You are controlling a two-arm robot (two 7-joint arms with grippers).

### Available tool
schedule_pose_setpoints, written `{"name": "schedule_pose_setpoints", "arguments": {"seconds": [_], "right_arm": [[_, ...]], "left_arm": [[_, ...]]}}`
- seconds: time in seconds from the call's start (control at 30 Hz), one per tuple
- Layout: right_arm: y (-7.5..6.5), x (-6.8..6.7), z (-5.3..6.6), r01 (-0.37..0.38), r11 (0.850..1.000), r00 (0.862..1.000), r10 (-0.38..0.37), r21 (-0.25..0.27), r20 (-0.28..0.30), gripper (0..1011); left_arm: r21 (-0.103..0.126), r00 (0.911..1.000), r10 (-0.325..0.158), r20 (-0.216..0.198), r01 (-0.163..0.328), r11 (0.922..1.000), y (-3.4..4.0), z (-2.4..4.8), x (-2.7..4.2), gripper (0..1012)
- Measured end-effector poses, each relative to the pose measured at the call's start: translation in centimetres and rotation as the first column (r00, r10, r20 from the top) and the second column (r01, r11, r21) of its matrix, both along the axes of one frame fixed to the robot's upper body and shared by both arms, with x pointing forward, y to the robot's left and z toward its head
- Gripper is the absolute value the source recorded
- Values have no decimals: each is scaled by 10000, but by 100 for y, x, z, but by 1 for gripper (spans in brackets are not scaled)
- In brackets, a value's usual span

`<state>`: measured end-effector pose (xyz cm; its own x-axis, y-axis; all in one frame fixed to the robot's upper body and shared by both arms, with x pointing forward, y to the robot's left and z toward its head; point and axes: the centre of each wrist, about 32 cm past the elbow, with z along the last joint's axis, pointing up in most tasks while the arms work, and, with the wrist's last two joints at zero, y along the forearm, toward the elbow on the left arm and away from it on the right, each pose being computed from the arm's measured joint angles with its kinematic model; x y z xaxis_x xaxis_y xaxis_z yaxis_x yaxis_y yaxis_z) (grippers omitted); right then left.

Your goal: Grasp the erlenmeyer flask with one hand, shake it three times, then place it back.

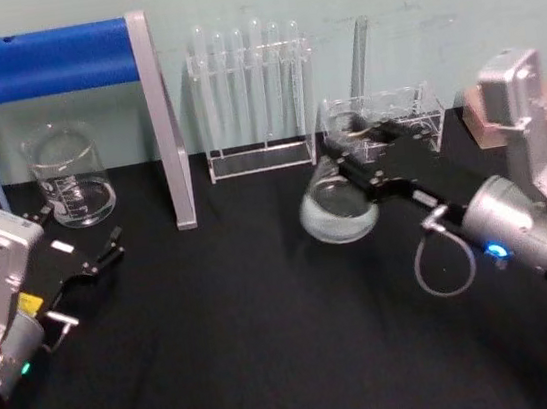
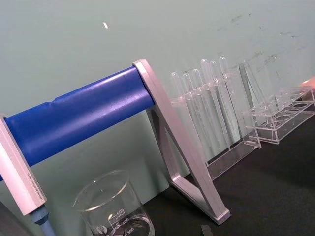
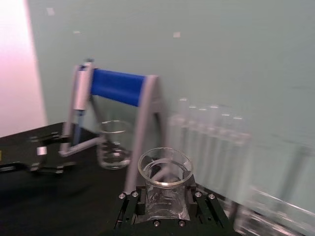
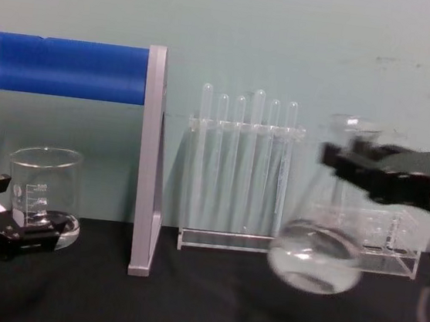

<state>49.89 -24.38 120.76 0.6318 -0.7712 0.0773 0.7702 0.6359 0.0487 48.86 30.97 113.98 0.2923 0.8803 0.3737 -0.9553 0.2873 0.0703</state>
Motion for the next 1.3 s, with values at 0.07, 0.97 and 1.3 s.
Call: {"name": "schedule_pose_setpoints", "arguments": {"seconds": [0.07,0.97,1.3], "right_arm": [[78,34,-6,-480,9988,9988,480,-48,-38,448],[245,129,-40,-1600,9870,9869,1596,-163,-221,448],[230,153,-92,-1669,9857,9855,1661,-223,-339,448]], "left_arm": [[0,10000,0,0,0,10000,0,0,0,1001],[0,10000,1,1,-1,10000,0,0,0,1001],[0,10000,-1,0,1,10000,0,0,0,1001]]}}
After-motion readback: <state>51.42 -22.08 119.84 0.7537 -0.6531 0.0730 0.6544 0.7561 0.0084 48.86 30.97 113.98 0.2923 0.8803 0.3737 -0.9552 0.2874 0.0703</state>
